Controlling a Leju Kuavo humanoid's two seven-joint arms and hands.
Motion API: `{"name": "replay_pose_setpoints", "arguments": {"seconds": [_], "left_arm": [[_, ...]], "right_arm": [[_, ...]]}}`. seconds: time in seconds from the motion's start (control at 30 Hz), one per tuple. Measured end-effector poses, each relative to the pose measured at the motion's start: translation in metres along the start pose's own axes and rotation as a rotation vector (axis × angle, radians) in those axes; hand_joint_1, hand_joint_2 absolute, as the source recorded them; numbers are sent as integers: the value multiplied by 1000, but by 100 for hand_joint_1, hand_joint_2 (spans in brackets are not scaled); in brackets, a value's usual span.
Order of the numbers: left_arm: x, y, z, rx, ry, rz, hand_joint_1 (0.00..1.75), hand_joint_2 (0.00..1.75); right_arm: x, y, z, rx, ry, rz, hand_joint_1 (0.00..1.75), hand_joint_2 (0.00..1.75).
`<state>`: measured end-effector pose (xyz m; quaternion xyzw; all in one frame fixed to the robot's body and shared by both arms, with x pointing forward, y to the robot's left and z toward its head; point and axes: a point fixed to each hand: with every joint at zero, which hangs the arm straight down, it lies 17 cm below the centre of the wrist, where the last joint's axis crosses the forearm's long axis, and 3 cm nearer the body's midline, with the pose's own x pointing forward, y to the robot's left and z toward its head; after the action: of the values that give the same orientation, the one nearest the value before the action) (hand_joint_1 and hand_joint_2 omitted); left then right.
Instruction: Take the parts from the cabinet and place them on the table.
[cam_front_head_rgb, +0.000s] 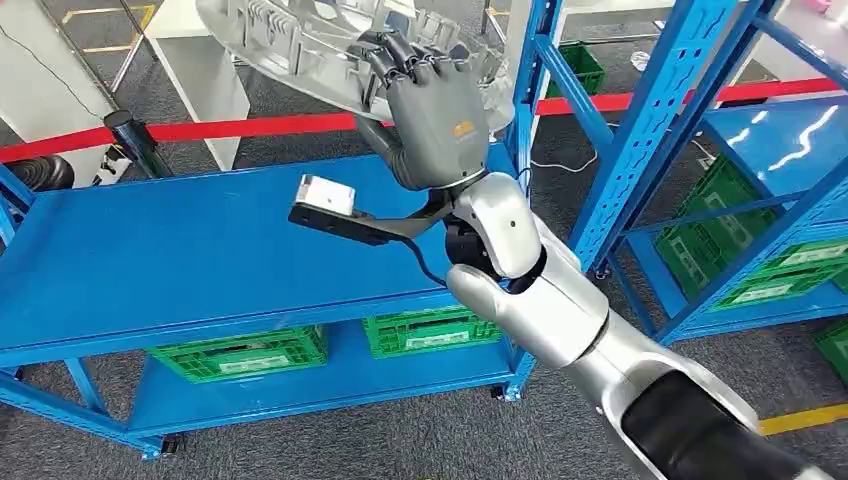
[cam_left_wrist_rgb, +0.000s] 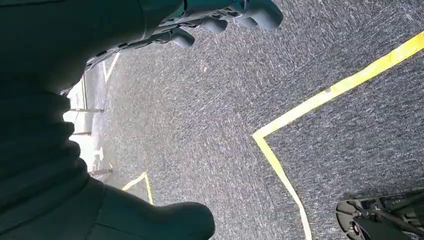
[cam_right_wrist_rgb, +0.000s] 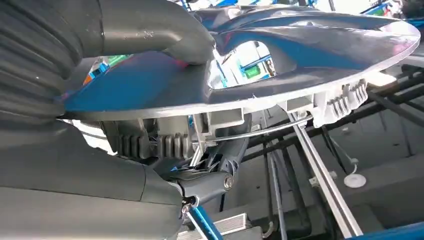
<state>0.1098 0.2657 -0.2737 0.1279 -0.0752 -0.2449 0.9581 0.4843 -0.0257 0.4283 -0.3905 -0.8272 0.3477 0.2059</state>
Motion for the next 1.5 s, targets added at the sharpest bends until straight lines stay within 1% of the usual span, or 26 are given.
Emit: {"name": "replay_pose_setpoints", "arguments": {"seconds": [0.77,0.9,1.1,1.17,1.23,1.33,1.5], "left_arm": [[0,2,0,10,2,1,0,175],[2,4,0,22,-10,9,0,175],[4,-1,0,-3,-21,32,0,175],[3,-2,0,-13,-19,40,0,175],[1,-3,0,-18,-21,45,0,175],[5,-3,0,-21,-31,45,0,175],[2,-3,0,-27,-25,43,0,175]], "right_arm": [[1,0,0,-1,-5,-1,175,175],[9,-1,0,-9,-34,-9,175,175],[22,-1,2,-15,-73,-40,175,175],[36,-7,5,-53,-129,-71,175,175],[50,-10,10,-80,-157,-75,175,175],[60,-14,13,-95,-161,-72,175,175],[61,-2,22,-66,-151,-71,175,175]]}}
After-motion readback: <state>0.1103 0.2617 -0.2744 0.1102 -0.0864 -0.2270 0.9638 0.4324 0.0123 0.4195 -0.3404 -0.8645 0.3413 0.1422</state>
